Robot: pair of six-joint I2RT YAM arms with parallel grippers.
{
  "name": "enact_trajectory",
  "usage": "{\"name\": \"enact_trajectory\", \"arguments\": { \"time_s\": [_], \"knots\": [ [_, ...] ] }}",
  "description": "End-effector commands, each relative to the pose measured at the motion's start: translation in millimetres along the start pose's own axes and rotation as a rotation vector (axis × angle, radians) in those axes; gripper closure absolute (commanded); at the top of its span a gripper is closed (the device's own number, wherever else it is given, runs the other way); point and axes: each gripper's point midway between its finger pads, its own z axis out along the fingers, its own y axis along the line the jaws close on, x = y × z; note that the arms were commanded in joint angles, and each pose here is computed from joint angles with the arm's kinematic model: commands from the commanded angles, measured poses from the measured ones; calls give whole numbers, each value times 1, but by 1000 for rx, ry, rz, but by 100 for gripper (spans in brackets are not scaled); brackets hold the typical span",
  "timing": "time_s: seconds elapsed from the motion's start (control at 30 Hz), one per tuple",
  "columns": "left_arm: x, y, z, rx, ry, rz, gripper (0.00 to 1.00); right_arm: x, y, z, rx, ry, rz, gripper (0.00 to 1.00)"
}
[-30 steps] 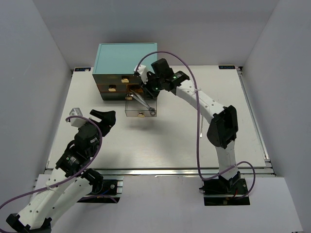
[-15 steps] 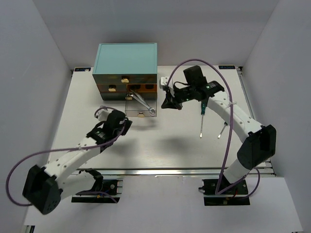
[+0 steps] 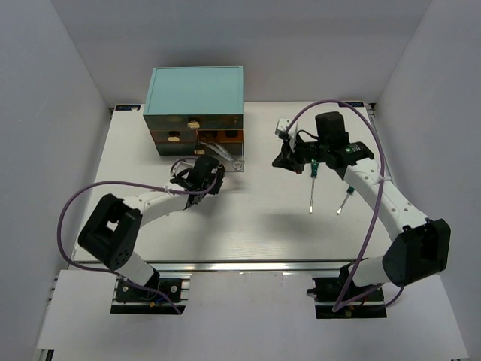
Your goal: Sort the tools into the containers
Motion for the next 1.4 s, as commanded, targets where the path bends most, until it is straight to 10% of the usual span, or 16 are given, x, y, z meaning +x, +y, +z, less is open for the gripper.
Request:
{"name": "enact_trajectory", "arguments": {
  "time_s": [0.0,0.6,0.67,0.83,0.9,1.03,1.37],
  "knots": [
    [-14,-70,-2,173,-50,-113,55,-2,-4,-9,42,-28,2,98],
    [-63,-117,74,197,-94,-143,35,36,0,-20,78,9,76,98],
    [-64,-119,75,208,-86,-132,43,39,1,-21,79,13,80,98],
    [-56,-100,67,188,-41,-93,97,49,6,-22,72,23,91,98],
    [-55,-89,61,171,-33,-84,99,51,7,-22,71,26,94,98],
    [-64,-60,38,121,-64,-72,95,59,9,-20,67,38,107,98],
    [-113,-11,57,75,-153,-139,49,66,6,-17,52,57,116,98]
  ]
}}
